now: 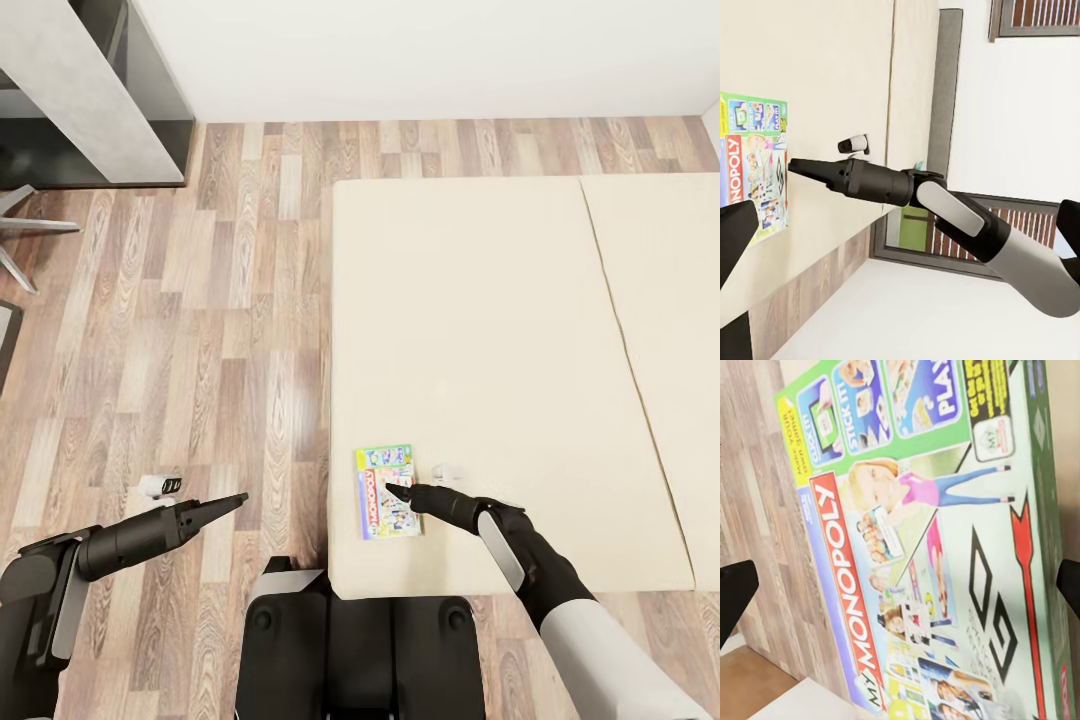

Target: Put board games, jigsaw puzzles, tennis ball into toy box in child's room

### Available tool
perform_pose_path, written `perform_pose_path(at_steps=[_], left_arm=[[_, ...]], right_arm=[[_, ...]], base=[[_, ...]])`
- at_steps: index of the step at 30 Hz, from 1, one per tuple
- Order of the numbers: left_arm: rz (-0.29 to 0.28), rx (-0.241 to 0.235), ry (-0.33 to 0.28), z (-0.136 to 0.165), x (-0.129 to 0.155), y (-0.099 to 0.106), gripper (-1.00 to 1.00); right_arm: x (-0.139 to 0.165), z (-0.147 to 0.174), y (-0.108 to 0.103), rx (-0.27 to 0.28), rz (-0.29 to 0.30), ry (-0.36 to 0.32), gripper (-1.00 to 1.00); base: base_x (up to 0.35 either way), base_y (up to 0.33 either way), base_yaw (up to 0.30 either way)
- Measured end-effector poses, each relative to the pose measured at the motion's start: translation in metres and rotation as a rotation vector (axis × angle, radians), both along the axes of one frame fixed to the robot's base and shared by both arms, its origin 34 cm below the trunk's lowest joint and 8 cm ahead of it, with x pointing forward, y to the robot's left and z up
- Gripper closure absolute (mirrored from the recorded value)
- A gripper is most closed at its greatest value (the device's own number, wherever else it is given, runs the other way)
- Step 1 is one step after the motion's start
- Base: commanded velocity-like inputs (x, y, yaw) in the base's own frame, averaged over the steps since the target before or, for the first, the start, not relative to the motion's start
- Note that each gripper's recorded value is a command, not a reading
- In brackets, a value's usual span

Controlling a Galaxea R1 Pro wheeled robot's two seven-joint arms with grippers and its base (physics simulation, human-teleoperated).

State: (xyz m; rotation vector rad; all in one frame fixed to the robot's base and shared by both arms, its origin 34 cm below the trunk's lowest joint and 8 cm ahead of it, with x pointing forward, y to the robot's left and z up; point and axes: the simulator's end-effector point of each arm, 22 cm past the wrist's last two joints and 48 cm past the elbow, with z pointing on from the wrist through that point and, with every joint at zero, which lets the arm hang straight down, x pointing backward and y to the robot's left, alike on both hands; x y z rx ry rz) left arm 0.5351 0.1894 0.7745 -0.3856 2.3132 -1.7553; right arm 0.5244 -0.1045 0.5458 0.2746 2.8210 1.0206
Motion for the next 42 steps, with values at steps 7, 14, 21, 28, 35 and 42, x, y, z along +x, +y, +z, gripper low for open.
perform_pose_path(at_steps=[7,14,21,28,35,42], left_arm=[[0.0,0.0,0.0,0.0,-0.0001,0.0,-1.0],[0.0,0.0,0.0,0.0,0.0,0.0,-1.0],[0.001,0.0,0.0,0.0,0.0001,0.0002,-1.0],[0.0,0.002,0.001,-0.0004,-0.0001,0.0001,-1.0],[0.0,0.001,0.0,-0.0001,-0.0001,0.0,-1.0],[0.0,0.0,0.0,0.0,-0.0002,0.0,-1.0]], right_arm=[[0.0001,0.0001,0.0,0.0,0.0,-0.001,-1.0],[0.0001,0.0001,-0.0001,0.0,0.0,-0.001,-1.0],[0.0003,0.0001,0.0001,0.0,0.0,-0.001,-1.0],[0.0002,0.0,0.0001,0.0,0.0,-0.001,-1.0],[0.0001,0.0,0.0,-0.001,0.0,-0.001,-1.0],[-0.0002,-0.0002,-0.0001,-0.001,0.0,0.0,-1.0]], base=[[0.0,0.0,0.0],[0.0,0.0,0.0],[0.0,0.0,0.0],[0.0,0.0,0.0],[0.0,0.073,0.0],[0.0,0.088,0.0]])
